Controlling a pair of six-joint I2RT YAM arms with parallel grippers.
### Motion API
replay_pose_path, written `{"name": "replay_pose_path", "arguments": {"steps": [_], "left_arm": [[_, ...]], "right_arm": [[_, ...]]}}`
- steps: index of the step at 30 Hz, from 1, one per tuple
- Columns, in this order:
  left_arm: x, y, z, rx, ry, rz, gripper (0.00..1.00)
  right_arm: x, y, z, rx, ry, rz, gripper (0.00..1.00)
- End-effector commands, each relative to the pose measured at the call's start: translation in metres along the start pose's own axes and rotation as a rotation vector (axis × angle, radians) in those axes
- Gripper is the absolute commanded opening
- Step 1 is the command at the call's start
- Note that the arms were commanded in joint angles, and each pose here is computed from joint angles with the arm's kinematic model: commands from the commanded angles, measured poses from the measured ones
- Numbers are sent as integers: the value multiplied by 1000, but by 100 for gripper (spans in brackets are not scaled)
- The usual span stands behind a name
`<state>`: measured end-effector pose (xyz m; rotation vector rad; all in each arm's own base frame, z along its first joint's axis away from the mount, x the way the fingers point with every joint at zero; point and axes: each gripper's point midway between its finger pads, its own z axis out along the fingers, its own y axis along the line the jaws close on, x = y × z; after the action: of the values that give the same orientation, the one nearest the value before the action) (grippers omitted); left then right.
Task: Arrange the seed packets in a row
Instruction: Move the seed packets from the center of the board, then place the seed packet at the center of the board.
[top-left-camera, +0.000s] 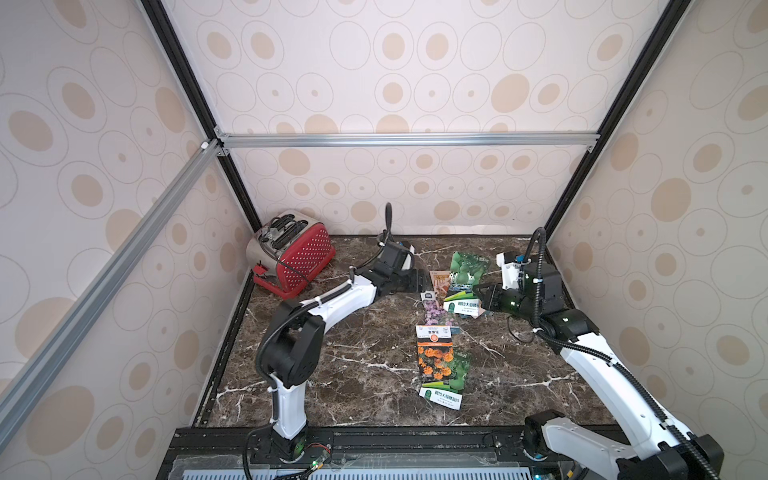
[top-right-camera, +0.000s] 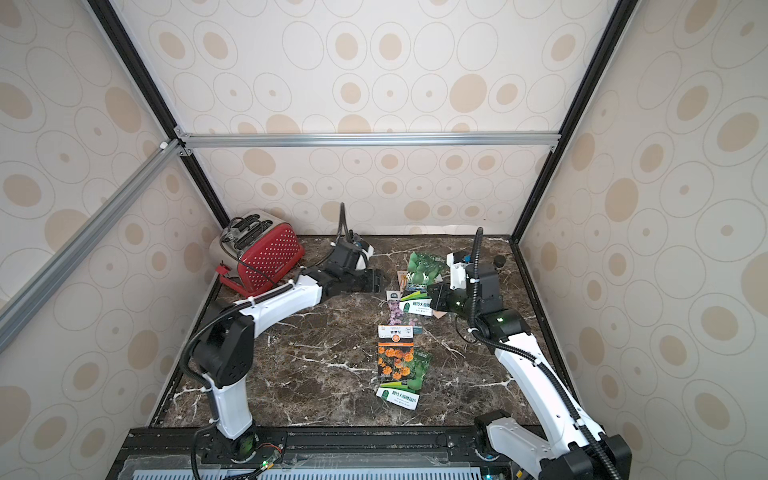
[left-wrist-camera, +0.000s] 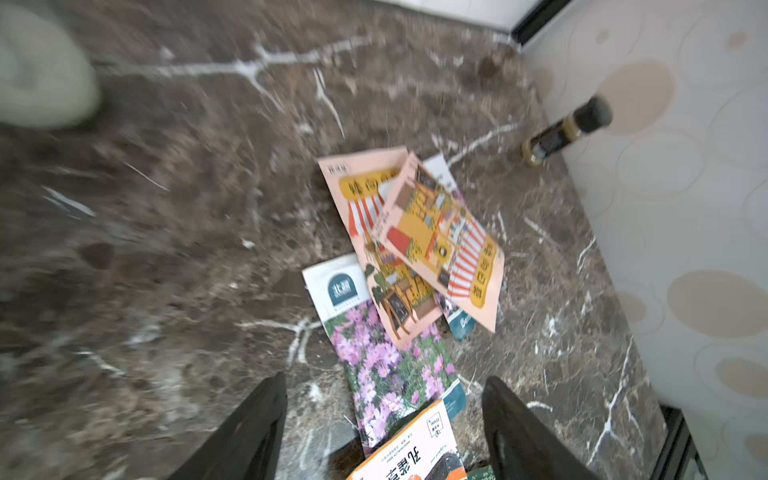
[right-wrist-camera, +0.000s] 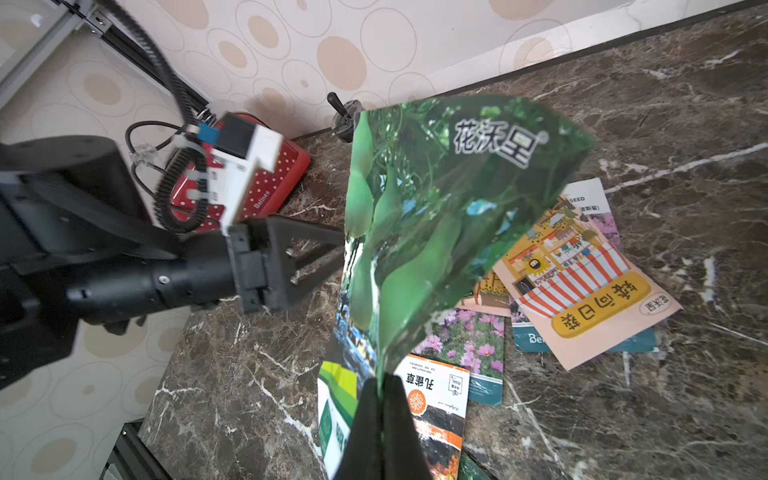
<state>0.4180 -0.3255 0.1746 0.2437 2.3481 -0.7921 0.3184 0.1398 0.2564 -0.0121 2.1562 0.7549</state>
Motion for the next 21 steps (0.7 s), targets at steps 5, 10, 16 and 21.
{"name": "replay_pose_path", "arguments": {"steps": [5, 10, 16, 21], "left_arm": [[-1, -40, -27, 245, -27, 29, 74], [-13, -66, -35, 409, -100, -25, 72], [-15, -76, -41, 473, -132, -52, 69], [-9, -78, -43, 490, -134, -53, 68]], "right_arm": [[-6, 17, 6, -112, -6, 46, 0], [-10, 20, 10, -130, -11, 59, 0], [-8, 14, 20, -117, 0, 72, 0], [-8, 11, 29, -116, 9, 83, 0]]}}
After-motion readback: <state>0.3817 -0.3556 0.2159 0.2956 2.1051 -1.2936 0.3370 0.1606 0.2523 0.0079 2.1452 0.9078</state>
